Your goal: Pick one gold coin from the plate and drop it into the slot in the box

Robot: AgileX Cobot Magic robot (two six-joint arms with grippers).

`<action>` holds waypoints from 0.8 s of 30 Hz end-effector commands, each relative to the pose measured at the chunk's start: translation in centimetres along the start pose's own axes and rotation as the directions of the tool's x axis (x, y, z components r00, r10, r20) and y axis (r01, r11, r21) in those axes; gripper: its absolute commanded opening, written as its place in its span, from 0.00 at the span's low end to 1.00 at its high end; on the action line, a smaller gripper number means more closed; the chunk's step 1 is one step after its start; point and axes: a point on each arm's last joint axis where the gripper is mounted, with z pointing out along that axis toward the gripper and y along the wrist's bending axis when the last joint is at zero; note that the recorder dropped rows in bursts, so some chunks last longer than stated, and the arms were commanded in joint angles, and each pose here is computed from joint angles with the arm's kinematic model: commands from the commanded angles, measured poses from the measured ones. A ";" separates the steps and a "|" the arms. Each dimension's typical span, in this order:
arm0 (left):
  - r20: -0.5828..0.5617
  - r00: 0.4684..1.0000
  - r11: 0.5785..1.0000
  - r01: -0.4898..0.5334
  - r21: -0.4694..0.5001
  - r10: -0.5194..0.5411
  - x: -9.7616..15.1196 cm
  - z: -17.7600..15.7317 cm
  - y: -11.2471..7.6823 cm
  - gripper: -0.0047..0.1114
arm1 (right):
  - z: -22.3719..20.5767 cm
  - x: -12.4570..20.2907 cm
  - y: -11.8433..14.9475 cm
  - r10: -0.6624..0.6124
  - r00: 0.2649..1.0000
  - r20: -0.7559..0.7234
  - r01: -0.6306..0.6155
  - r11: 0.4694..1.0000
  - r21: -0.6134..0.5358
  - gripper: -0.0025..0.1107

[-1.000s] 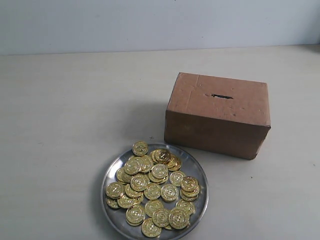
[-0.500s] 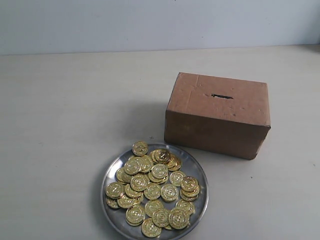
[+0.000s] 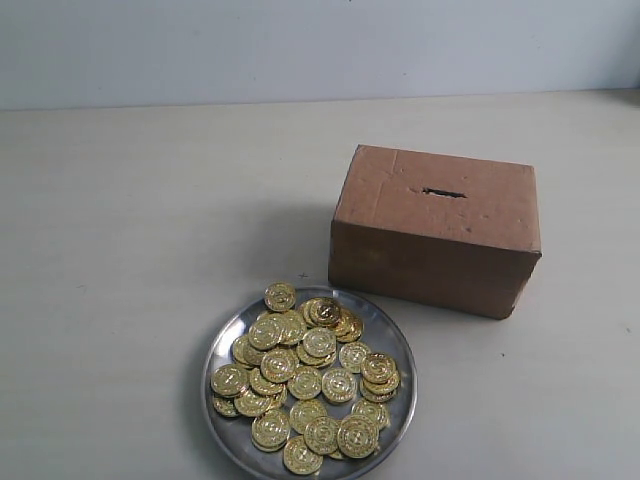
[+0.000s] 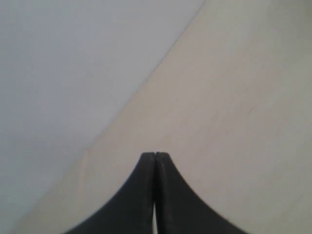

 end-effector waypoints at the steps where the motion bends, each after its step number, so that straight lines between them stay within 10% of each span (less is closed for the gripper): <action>1: 0.031 0.874 0.874 0.485 0.030 -0.486 -0.3 0.0 -0.2 0.04 | 0.0 0.2 0.0 0.003 1.000 -0.002 -0.003 1.000 0.005 0.80; 4: 0.033 0.771 0.771 0.634 0.059 -0.636 -0.5 0.0 -0.3 0.04 | 0.0 0.2 0.0 0.003 1.000 -0.002 -0.003 1.000 0.005 0.80; 24: 0.005 0.773 0.772 0.632 0.071 -0.634 -0.4 0.0 -0.6 0.04 | 0.0 0.5 0.0 0.024 0.999 -0.040 -0.024 1.000 0.002 0.77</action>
